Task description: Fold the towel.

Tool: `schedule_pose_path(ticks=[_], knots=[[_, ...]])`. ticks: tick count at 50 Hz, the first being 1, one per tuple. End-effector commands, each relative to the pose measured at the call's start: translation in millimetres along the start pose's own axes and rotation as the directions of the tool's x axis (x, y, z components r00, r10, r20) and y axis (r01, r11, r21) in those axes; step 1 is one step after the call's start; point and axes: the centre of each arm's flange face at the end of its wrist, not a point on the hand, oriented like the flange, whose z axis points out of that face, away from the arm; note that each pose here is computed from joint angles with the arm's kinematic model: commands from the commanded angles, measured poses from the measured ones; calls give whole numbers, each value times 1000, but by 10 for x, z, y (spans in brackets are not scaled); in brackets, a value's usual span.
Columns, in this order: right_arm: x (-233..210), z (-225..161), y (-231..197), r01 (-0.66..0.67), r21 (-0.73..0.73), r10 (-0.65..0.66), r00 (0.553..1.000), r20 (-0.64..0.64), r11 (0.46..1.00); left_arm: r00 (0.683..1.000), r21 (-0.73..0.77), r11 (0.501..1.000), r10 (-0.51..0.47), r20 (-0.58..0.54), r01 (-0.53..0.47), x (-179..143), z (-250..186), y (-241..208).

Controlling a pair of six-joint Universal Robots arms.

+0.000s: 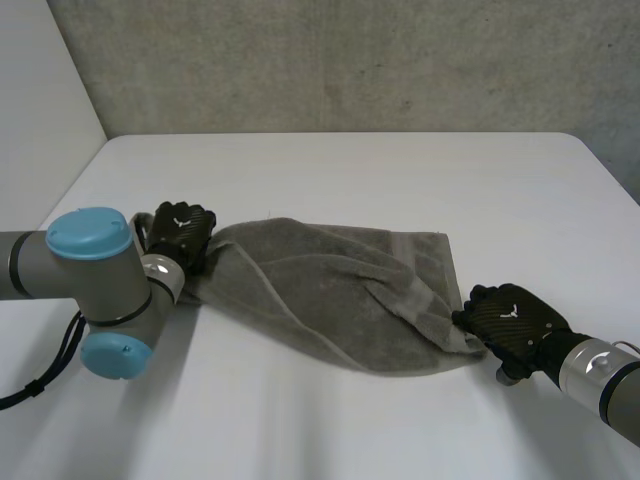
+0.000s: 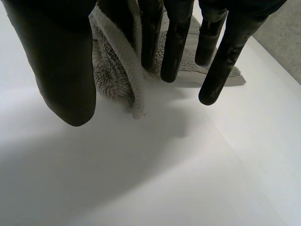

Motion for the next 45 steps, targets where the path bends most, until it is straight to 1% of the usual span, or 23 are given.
schedule_pose_path(ticks=[1, 4, 8, 16, 22, 26, 34, 39, 45], knots=[[-2, -1, -6, -4, 3, 4, 1000, 1, 1000, 1000, 2, 1000, 3, 27, -3, -59, -16, -42], [-9, -4, -9, -3, 4, 3, 1000, 2, 1000, 998, -2, 1000, 2, 66, -2, -126, -38, -90], [-2, -2, -11, -3, 6, 3, 1000, 2, 1000, 996, -3, 1000, 1, 85, -1, -174, -62, -129], [-1, -72, -99, -11, 91, 6, 998, 58, 996, 991, -1, 1000, -8, 132, 8, -368, -65, -157], [0, -99, -117, -17, 113, 9, 998, 69, 993, 987, -1, 1000, -17, 158, 17, -482, -49, -157], [-9, -96, -114, -28, 110, 20, 997, 73, 994, 983, -4, 1000, -24, 180, 26, -581, -46, -152], [-69, -50, -48, -50, 84, 42, 994, 98, 995, 983, -13, 999, -26, 180, 29, -586, -80, -129], [-65, -18, 13, -69, 43, 65, 995, 79, 997, 984, -17, 999, -26, 178, 29, -581, -97, -121], [9, 22, 60, -77, -8, 77, 997, 23, 997, 984, -16, 999, -26, 179, 29, -582, -103, -126]])
